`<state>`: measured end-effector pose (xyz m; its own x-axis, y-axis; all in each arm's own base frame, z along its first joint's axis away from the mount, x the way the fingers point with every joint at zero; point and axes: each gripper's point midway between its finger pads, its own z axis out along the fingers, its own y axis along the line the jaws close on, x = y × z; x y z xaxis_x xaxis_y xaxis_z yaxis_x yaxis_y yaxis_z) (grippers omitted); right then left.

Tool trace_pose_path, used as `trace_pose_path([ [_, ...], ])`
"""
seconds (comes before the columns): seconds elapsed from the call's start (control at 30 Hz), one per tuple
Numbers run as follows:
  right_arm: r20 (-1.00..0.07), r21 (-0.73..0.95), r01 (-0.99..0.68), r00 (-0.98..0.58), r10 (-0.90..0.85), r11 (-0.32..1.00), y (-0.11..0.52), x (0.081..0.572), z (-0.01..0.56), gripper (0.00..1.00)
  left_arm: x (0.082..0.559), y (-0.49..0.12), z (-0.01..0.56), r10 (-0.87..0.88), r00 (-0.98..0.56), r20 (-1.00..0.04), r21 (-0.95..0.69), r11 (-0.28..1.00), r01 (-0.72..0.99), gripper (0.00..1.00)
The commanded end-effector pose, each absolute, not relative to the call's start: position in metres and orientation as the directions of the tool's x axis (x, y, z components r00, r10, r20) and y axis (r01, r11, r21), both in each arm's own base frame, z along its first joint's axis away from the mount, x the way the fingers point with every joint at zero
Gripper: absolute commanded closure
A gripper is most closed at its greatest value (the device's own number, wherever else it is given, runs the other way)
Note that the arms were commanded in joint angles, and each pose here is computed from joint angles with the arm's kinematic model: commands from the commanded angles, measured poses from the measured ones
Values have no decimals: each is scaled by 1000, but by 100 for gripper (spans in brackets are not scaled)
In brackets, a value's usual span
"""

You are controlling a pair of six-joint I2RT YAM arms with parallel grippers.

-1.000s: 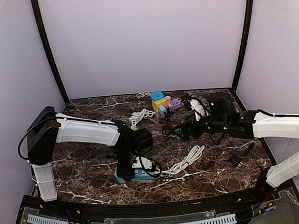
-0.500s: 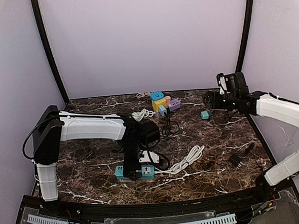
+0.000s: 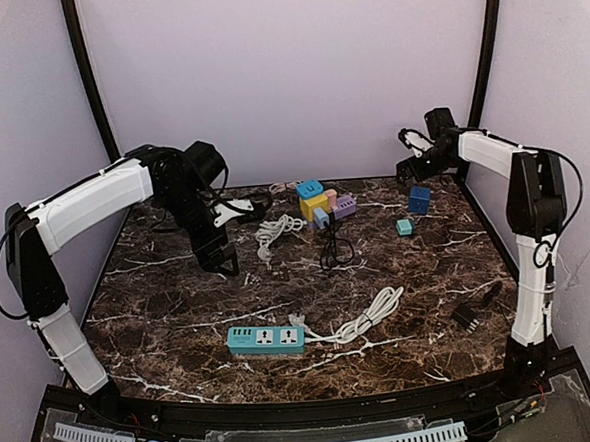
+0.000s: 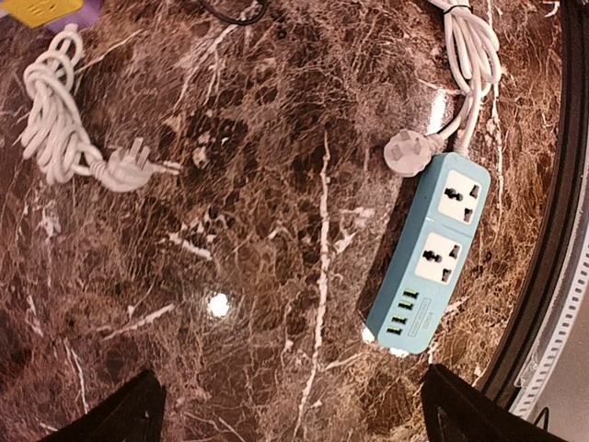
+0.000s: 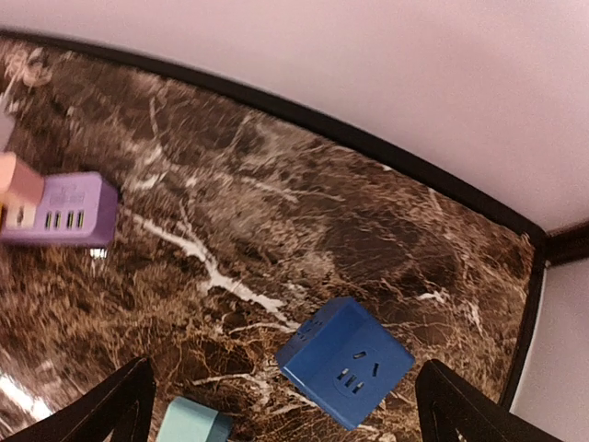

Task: Insert the plug
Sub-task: Pick up the plug from the center of the board.

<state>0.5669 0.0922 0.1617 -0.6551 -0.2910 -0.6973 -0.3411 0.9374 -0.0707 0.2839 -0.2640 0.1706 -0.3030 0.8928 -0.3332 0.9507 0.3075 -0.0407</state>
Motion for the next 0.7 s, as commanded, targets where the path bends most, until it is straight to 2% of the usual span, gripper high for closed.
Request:
trace_pose_path([
  [0.0, -568, -163, -669, -538, -623, 725, 99, 547, 137, 1, 273, -239, 173, 870, -352, -345, -106, 336, 936, 1],
  [0.23, -514, -190, -718, -508, -691, 669, 77, 572, 101, 1, 276, -225, 153, 869, -392, -302, -139, 367, 920, 1],
  [0.5, -444, -180, -734, -534, -720, 655, 66, 574, 55, 2, 286, -223, 141, 881, -400, -254, -128, 379, 916, 1],
  [0.57, -443, -178, -732, -537, -718, 657, 65, 574, 55, 8, 287, -222, 140, 881, -401, -250, -126, 381, 916, 1],
  [0.67, -468, -174, -725, -534, -704, 666, 68, 575, 65, 23, 289, -222, 139, 880, -405, -247, -120, 387, 914, 1],
])
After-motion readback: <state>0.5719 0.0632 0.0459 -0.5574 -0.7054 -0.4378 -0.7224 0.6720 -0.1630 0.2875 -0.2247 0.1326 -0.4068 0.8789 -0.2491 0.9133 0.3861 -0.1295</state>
